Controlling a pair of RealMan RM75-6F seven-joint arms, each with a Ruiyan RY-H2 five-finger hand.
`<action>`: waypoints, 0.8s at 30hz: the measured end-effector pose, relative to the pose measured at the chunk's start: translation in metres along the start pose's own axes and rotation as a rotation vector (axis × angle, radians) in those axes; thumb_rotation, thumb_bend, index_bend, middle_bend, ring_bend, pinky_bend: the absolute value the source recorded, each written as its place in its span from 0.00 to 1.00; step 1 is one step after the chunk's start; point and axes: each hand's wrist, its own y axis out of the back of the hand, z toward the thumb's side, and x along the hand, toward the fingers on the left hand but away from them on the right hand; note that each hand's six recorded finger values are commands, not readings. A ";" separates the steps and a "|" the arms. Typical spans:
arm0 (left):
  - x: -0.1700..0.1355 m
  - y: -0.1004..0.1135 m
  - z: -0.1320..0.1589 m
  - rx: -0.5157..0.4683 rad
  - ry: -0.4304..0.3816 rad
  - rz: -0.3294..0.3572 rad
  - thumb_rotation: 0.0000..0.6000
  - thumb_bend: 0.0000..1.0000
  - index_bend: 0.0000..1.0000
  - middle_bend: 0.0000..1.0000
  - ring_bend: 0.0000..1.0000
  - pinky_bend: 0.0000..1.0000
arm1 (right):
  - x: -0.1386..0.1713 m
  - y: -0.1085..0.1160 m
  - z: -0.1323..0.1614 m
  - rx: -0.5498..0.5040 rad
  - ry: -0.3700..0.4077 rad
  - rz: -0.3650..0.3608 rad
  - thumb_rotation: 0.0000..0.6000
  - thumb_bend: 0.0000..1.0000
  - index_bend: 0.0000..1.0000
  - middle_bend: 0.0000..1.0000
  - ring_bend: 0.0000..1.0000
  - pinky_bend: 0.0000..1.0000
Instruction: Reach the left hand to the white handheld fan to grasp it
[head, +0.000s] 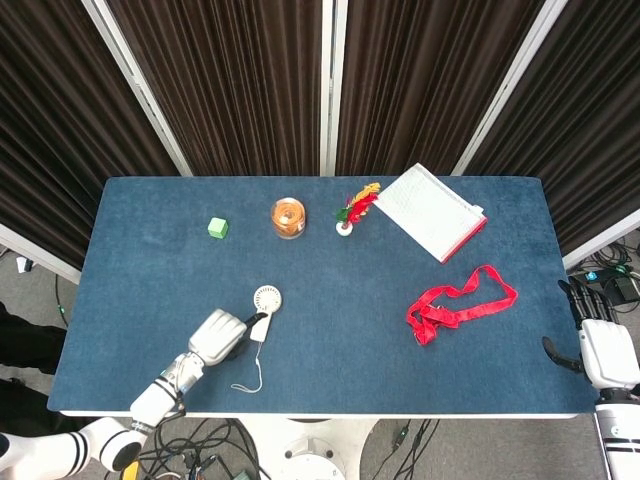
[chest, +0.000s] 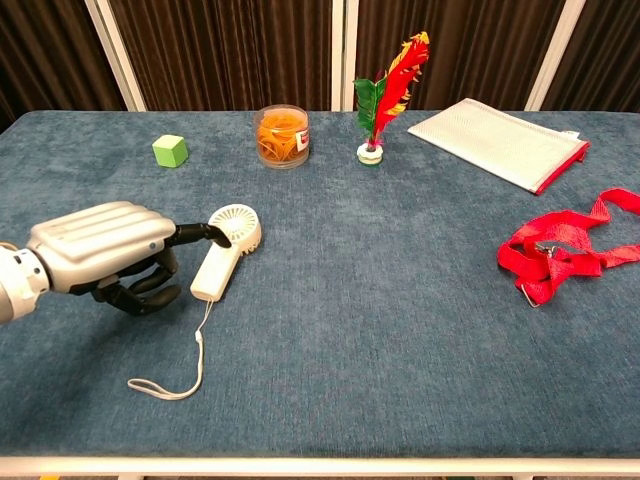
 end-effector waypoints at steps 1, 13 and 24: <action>0.000 0.001 0.000 0.000 0.000 0.004 1.00 0.49 0.17 0.83 0.88 0.82 | 0.000 0.000 0.000 0.000 -0.001 0.001 1.00 0.24 0.00 0.00 0.00 0.00; -0.003 0.003 -0.002 0.014 0.005 0.007 1.00 0.49 0.17 0.83 0.88 0.82 | -0.001 -0.001 0.001 -0.002 0.002 0.003 1.00 0.24 0.00 0.00 0.00 0.00; -0.002 0.000 -0.005 0.001 0.017 -0.009 1.00 0.48 0.17 0.83 0.88 0.82 | -0.002 -0.003 0.002 0.002 0.001 0.009 1.00 0.24 0.00 0.00 0.00 0.00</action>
